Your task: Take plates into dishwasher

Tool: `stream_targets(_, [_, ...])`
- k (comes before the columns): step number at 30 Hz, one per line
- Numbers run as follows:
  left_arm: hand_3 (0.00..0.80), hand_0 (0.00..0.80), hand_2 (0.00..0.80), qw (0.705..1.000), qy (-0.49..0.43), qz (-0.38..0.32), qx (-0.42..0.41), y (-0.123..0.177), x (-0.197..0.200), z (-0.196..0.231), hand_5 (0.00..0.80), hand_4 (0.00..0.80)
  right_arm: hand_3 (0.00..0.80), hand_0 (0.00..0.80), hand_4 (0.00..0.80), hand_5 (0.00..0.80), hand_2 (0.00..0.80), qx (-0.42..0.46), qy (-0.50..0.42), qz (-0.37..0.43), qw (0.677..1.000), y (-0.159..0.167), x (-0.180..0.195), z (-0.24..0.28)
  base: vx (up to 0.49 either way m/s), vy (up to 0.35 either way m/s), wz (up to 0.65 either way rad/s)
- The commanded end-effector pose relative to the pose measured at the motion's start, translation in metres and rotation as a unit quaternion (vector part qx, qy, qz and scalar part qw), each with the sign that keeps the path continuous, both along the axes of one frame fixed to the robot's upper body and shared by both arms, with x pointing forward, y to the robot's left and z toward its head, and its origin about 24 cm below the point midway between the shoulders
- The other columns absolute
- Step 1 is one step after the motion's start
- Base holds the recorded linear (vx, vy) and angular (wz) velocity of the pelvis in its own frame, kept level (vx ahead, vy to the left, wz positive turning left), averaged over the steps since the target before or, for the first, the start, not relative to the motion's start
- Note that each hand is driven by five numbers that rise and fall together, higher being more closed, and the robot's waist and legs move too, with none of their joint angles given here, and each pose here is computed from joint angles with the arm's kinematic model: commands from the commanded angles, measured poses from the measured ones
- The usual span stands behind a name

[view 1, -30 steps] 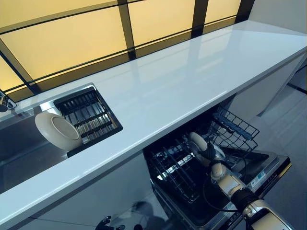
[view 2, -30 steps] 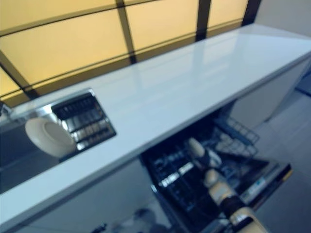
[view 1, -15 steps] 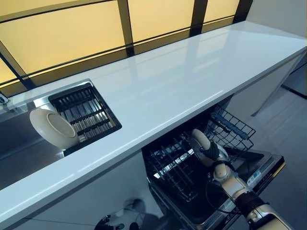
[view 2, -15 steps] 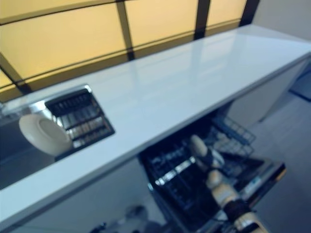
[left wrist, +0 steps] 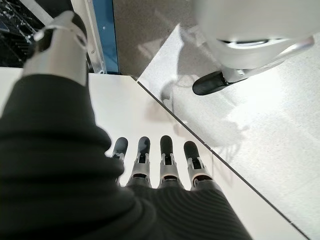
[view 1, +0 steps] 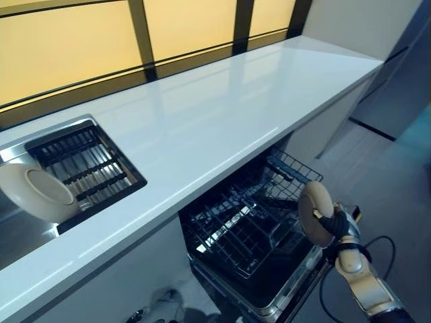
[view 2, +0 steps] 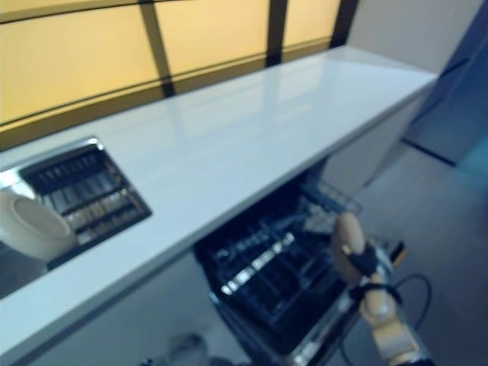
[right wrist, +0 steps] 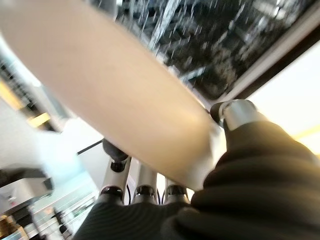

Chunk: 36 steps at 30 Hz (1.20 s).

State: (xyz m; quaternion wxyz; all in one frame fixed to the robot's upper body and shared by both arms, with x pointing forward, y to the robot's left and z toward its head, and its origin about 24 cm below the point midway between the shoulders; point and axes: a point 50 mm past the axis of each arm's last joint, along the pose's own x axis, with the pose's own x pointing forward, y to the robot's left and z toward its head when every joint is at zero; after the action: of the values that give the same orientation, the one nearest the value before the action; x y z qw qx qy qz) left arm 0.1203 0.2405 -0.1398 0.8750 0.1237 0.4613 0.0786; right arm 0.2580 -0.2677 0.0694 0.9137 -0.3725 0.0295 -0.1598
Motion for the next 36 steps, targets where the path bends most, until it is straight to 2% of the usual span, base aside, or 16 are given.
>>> stream_targets(1, [0.000,0.000,0.000,1.000,-0.013,0.008,0.007,0.000,0.006,0.000,0.000,0.000,0.800,0.800,0.800,0.800,0.800,-0.009,-0.083,0.070,0.994,0.007,0.000,0.043,-0.004,0.012,-0.18])
stream_targets(12, [0.000,0.000,0.000,1.000,-0.011,0.008,0.004,-0.003,0.004,-0.001,0.000,0.000,0.800,0.800,0.800,0.800,0.800,0.006,-0.072,0.188,0.980,0.040,-0.004,0.051,-0.002,0.004,-0.03])
stream_targets(23, [0.000,0.000,0.000,1.000,-0.010,-0.003,0.006,-0.003,0.008,0.000,0.000,0.000,0.800,0.800,0.800,0.800,0.800,-0.001,-0.033,0.271,0.962,0.068,-0.001,0.049,0.000,0.000,0.00])
stream_targets(36, [0.000,0.000,0.000,1.000,-0.019,-0.017,0.005,-0.008,0.019,0.002,0.000,0.000,0.800,0.800,0.800,0.800,0.800,0.001,0.014,0.277,0.961,0.083,0.009,0.027,0.000,0.000,0.00])
